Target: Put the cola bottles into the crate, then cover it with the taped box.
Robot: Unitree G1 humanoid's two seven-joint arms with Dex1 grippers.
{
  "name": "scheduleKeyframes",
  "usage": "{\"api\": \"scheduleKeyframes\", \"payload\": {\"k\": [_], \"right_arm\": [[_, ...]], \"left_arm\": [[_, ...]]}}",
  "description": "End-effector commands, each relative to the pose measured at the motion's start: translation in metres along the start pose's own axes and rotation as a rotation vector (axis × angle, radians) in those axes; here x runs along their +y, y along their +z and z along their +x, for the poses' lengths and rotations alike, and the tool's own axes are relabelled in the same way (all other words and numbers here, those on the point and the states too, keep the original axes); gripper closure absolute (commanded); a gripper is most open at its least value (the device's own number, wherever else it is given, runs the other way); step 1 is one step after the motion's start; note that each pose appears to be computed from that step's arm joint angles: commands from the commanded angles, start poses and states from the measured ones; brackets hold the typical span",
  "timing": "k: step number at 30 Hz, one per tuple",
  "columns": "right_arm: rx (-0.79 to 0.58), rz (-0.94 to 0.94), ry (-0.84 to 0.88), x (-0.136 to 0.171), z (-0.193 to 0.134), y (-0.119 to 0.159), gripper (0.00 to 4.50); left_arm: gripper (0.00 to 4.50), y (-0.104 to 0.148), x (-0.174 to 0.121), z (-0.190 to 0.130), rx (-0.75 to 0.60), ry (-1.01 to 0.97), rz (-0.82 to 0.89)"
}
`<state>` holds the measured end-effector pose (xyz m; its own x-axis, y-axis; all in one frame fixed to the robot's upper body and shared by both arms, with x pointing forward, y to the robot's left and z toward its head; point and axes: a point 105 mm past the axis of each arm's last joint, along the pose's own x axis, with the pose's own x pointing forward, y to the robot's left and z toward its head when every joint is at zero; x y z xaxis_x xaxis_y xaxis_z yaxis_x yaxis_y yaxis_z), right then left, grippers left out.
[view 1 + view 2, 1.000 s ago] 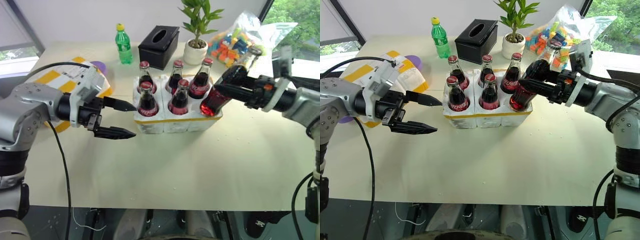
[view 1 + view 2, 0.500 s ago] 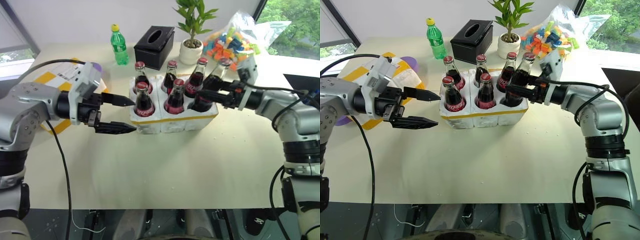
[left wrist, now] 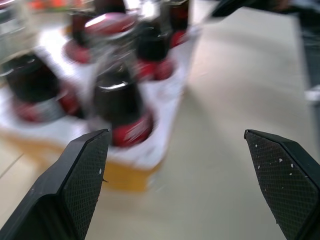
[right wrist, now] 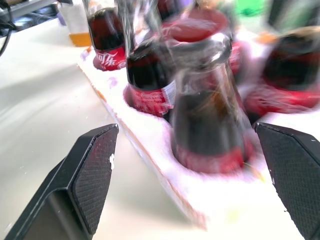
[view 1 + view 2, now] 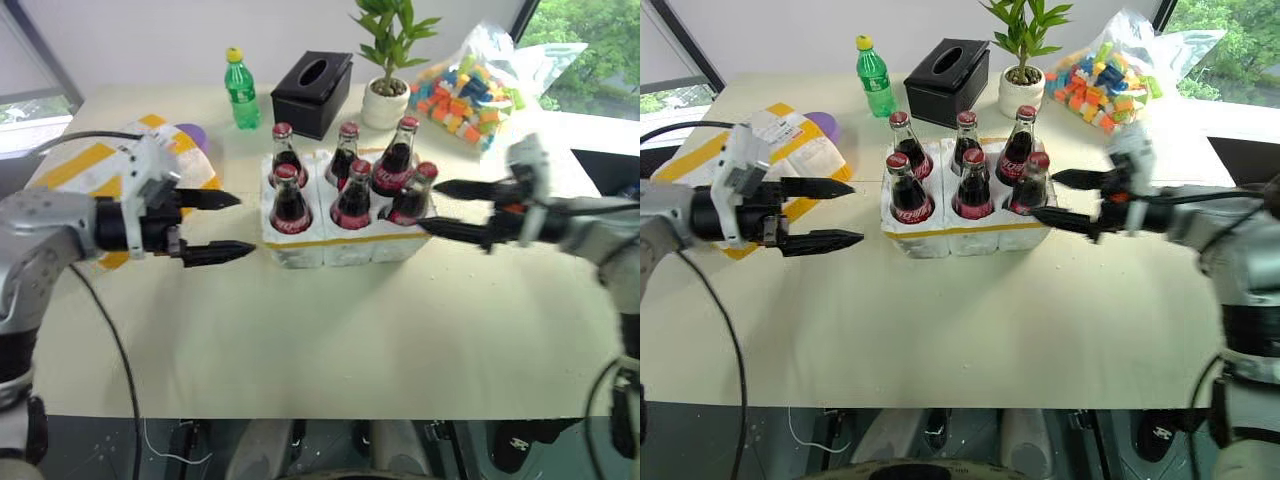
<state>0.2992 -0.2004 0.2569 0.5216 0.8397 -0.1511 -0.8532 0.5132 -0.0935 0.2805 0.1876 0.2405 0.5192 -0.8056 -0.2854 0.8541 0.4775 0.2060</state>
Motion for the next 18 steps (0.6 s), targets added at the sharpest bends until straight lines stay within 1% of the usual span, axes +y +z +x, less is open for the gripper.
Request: {"api": "scheduleKeyframes", "payload": {"k": [1,2,4,6,7,8,9,10,11,12,15,18], "right_arm": [[-0.060,-0.021,0.035,0.012,-0.030,0.030,0.01],[-0.061,-0.007,0.029,0.011,-0.036,0.032,0.01],[-0.053,0.013,-0.001,0.006,-0.047,0.034,0.01],[-0.056,0.024,-0.013,0.003,-0.053,0.035,0.01],[-0.060,0.013,-0.011,0.004,-0.054,0.035,0.01],[-0.062,0.001,-0.006,0.005,-0.054,0.036,0.01],[-0.064,-0.018,-0.001,0.005,-0.049,0.035,0.01],[-0.072,-0.020,0.010,0.006,-0.045,0.035,0.01],[-0.081,-0.022,0.025,0.008,-0.040,0.035,0.01],[-0.094,-0.020,0.044,0.010,-0.036,0.035,0.01],[-0.114,-0.009,0.061,0.010,-0.029,0.036,0.01],[-0.115,-0.010,0.052,0.008,-0.026,0.035,0.01]], "left_arm": [[0.00,0.004,0.011,-0.037,0.085,0.217,0.119],[0.00,0.000,0.014,-0.046,0.125,0.271,0.134],[0.00,-0.016,0.027,-0.073,0.246,0.424,0.162],[0.00,-0.039,0.043,-0.108,0.429,0.613,0.204],[0.00,-0.050,0.047,-0.123,0.513,0.677,0.233],[0.00,-0.060,0.050,-0.135,0.601,0.715,0.278],[0.00,-0.077,0.053,-0.146,0.727,0.741,0.340],[0.00,-0.093,0.056,-0.153,0.818,0.755,0.388],[0.00,-0.107,0.059,-0.158,0.901,0.758,0.448],[0.00,-0.119,0.061,-0.156,0.954,0.736,0.511],[0.00,-0.139,0.065,-0.146,0.966,0.717,0.565],[0.00,-0.149,0.074,-0.138,0.960,0.753,0.606]]}}
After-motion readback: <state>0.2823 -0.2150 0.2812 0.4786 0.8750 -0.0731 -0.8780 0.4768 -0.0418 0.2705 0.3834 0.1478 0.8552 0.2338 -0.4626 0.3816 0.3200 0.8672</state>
